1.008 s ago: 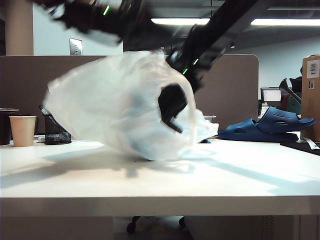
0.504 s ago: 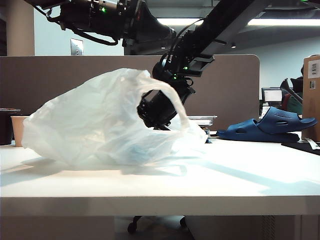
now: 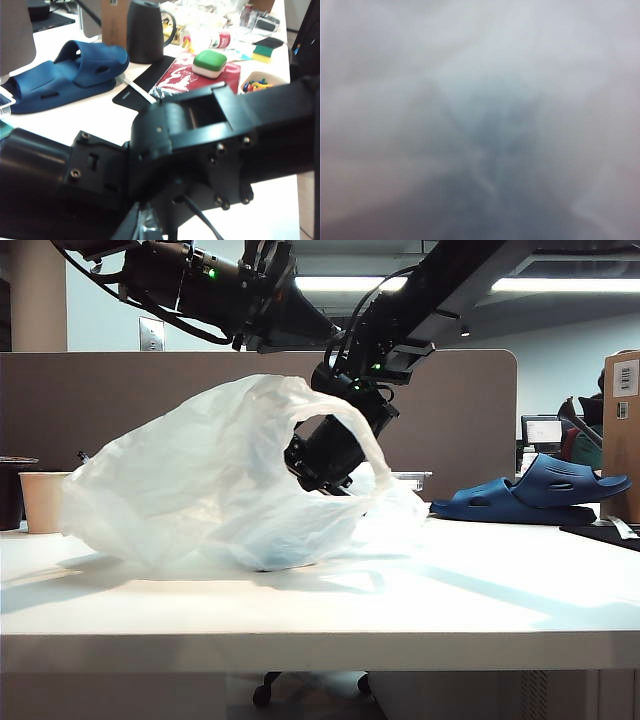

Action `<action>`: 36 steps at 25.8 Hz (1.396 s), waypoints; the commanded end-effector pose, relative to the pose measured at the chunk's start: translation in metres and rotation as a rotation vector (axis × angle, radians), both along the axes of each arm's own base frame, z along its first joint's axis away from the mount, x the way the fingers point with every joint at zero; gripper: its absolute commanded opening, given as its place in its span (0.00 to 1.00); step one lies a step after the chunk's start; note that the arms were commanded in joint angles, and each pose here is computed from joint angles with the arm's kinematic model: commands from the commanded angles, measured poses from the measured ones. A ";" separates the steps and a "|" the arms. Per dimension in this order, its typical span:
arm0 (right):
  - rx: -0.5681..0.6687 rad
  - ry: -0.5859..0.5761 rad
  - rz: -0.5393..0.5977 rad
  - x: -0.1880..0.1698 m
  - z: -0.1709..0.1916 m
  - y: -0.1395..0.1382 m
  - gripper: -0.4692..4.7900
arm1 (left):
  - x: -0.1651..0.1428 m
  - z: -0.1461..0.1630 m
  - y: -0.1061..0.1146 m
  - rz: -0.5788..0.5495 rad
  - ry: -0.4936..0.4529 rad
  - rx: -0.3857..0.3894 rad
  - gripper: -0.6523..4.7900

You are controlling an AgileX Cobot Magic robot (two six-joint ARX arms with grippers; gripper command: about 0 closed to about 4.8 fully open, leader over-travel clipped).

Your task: Put the power bank into the bag.

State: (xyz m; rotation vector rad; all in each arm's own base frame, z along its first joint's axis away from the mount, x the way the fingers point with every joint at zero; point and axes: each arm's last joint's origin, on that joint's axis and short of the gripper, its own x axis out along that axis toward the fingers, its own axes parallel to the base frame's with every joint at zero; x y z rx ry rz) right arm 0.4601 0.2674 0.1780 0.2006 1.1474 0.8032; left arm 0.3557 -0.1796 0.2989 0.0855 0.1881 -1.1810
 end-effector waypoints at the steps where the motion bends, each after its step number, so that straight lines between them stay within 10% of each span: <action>1: -0.015 -0.015 0.025 -0.004 0.010 -0.002 1.00 | -0.001 0.003 0.000 0.009 -0.039 0.013 0.16; 28: -0.270 -0.154 -0.036 -0.036 0.099 -0.041 1.00 | -0.009 0.042 0.037 0.225 -0.137 0.013 0.42; 36: -0.328 -0.188 -0.064 -0.046 0.122 -0.054 1.00 | -0.014 0.044 0.043 0.353 -0.190 0.142 0.56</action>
